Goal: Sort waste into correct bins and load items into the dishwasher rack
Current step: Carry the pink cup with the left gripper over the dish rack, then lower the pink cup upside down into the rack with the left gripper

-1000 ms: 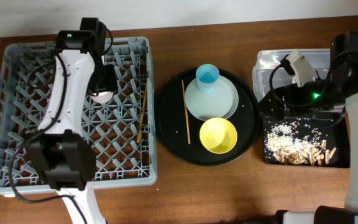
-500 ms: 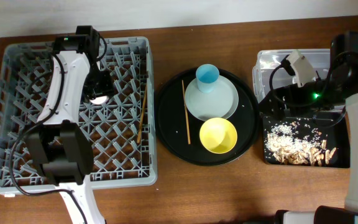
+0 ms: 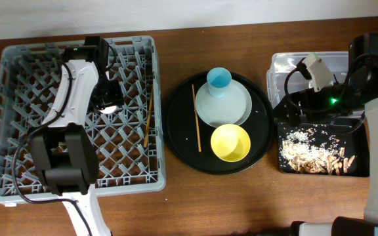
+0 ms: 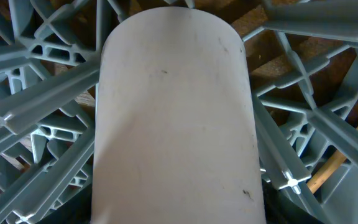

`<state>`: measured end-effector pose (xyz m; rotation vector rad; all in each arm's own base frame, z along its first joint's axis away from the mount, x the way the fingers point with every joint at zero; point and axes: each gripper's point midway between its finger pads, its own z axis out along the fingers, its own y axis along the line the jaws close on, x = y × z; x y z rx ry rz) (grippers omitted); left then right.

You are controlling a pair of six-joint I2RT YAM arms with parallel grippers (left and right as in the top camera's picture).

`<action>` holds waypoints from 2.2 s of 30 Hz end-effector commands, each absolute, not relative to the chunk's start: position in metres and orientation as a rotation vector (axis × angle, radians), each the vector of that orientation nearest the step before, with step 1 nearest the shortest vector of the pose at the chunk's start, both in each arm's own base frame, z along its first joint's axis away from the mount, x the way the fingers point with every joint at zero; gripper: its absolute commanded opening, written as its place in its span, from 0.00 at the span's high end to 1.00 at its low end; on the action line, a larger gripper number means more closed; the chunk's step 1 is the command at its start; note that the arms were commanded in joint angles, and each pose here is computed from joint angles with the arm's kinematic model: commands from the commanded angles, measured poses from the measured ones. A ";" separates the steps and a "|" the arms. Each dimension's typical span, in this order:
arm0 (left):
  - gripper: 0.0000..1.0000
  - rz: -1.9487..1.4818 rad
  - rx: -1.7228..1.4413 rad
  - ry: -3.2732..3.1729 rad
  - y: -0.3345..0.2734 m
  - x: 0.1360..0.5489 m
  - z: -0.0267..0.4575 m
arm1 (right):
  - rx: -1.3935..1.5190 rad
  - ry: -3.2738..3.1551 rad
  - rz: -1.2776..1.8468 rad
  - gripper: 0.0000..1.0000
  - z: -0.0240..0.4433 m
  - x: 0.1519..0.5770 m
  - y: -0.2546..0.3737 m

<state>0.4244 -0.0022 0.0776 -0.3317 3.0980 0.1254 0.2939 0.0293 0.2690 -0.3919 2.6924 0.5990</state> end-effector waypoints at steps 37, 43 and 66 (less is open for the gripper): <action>0.22 0.309 -0.417 2.980 0.029 0.445 0.112 | -0.391 2.696 0.585 0.01 0.268 0.295 0.027; 0.23 0.247 -0.416 3.005 0.021 0.443 0.108 | -0.392 2.696 0.585 0.01 0.268 0.295 0.027; 0.35 0.327 -0.423 3.090 0.029 0.416 0.098 | -0.392 2.696 0.585 0.01 0.268 0.295 0.027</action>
